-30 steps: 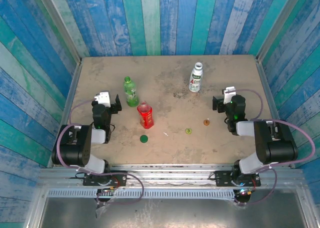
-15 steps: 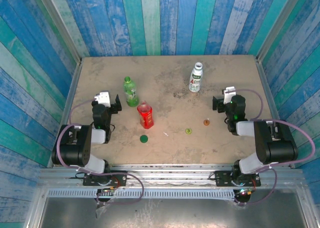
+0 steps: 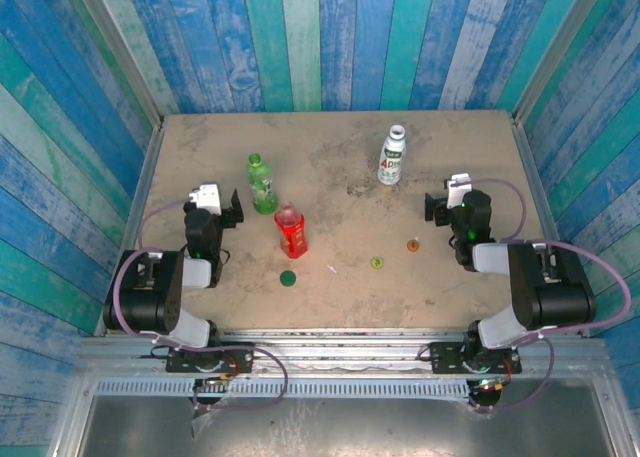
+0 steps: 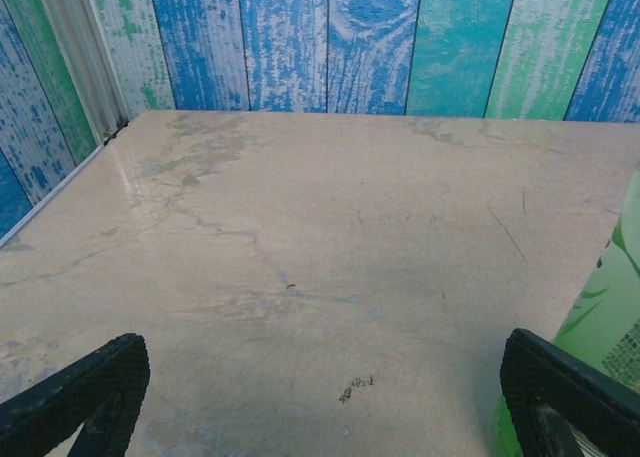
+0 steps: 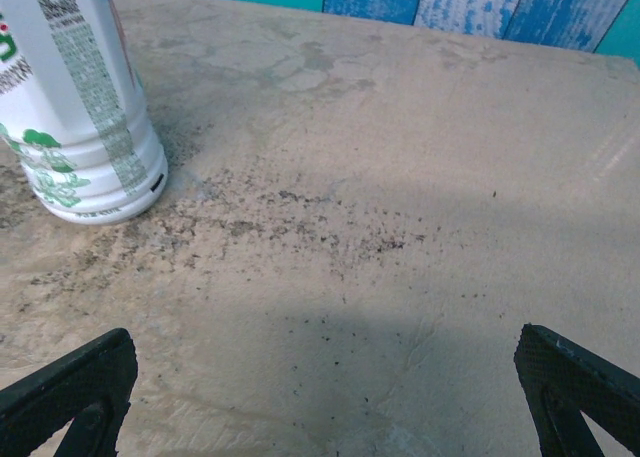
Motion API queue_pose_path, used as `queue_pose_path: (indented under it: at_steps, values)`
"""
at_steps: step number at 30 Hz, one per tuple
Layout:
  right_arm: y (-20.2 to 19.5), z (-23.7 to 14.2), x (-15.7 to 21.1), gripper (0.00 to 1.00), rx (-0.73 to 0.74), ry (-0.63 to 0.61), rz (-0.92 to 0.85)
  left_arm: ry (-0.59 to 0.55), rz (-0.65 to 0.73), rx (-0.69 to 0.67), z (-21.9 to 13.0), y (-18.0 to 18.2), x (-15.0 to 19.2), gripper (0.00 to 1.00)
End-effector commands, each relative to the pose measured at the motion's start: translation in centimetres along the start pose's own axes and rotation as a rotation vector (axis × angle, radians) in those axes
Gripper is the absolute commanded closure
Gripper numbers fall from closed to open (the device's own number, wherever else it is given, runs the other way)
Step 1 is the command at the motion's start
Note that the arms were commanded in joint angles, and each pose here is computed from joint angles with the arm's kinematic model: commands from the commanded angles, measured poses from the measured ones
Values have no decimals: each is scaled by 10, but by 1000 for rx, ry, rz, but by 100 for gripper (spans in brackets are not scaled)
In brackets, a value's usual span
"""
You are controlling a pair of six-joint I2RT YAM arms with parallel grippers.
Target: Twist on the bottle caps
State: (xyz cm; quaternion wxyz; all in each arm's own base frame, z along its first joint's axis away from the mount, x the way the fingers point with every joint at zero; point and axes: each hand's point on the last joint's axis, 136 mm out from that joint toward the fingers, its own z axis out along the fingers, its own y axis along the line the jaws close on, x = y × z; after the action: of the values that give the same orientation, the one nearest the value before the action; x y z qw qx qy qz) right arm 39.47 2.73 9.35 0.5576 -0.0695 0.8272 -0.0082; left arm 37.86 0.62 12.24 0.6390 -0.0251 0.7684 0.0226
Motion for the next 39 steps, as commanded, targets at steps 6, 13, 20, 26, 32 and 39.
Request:
queue_pose_path:
  at_steps: [6,13,20,26,32,39]
  values:
    - [-3,-40,-46,0,30,-100,11,-55,16,-53,-24,-5,-45,6]
    - [25,-84,-90,0,-41,-157,-15,-176,-87,-138,-71,3,-82,6]
    - [81,-121,-124,0,-211,-203,-74,-276,-217,-10,-115,-20,-116,6]
    - [153,-150,-131,0,-460,-197,-183,-336,-194,303,-141,-78,-130,6]
    - [208,-167,-113,0,-635,-151,-242,-351,-46,564,-161,-135,-118,6]
    - [232,-172,-110,0,-713,-136,-223,-312,48,797,-164,-180,-84,6]
